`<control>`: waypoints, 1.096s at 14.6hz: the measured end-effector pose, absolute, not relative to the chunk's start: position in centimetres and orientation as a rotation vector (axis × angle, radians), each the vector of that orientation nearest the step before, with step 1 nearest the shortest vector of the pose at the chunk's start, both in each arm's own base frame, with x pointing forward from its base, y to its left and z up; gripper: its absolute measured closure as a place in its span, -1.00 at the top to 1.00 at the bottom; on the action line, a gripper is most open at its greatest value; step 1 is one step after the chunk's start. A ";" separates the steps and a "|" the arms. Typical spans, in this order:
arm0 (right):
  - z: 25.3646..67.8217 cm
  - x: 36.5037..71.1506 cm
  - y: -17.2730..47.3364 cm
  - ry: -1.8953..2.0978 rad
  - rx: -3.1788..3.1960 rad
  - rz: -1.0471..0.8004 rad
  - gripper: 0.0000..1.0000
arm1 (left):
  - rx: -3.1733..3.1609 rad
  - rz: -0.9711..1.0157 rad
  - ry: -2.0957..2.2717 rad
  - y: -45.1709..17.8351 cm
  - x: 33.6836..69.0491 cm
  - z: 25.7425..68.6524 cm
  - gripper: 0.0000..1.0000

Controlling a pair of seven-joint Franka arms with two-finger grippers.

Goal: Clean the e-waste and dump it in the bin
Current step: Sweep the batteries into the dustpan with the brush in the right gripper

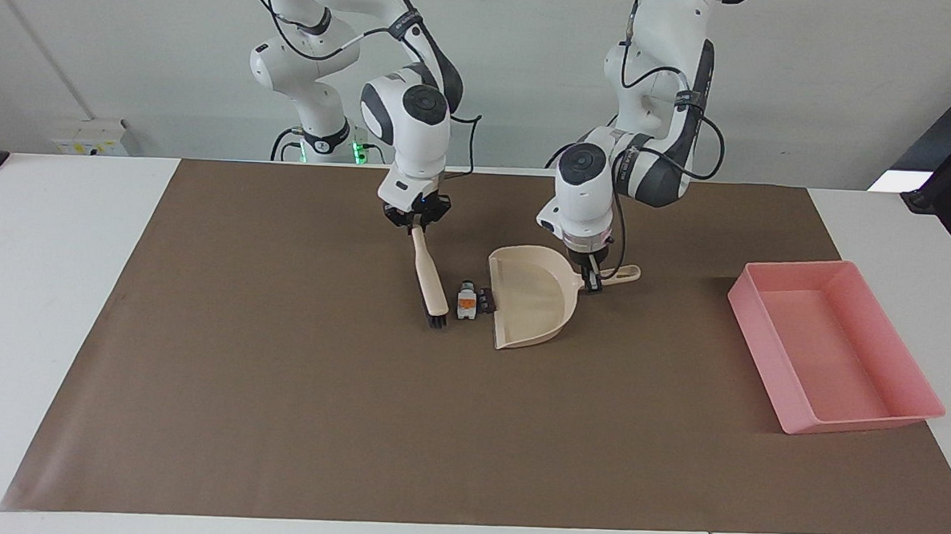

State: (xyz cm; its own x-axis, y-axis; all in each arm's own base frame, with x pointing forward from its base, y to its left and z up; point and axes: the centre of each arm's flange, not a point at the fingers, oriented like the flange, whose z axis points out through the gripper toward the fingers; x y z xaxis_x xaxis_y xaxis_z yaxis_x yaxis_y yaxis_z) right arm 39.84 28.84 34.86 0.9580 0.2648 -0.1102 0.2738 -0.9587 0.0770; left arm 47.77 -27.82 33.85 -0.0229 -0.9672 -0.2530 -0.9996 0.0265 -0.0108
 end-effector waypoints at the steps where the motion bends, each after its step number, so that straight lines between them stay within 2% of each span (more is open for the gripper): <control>1: 34.7 39.5 29.4 0.436 3.013 -0.153 -0.48 | -2.052 0.252 2.105 -27.8 47.8 33.9 -0.33; 5: 33.7 38.7 32.6 0.404 3.091 -0.242 -0.48 | -2.049 0.252 2.107 -27.9 47.7 33.9 -0.33; 11: 34.0 40.9 41.0 0.237 3.340 -0.407 -0.48 | -2.039 0.255 2.112 -27.9 47.7 33.8 -0.33; 16: 36.0 40.1 41.9 0.272 3.344 -0.454 -0.48 | -1.981 0.226 2.173 -28.1 48.0 33.8 -0.33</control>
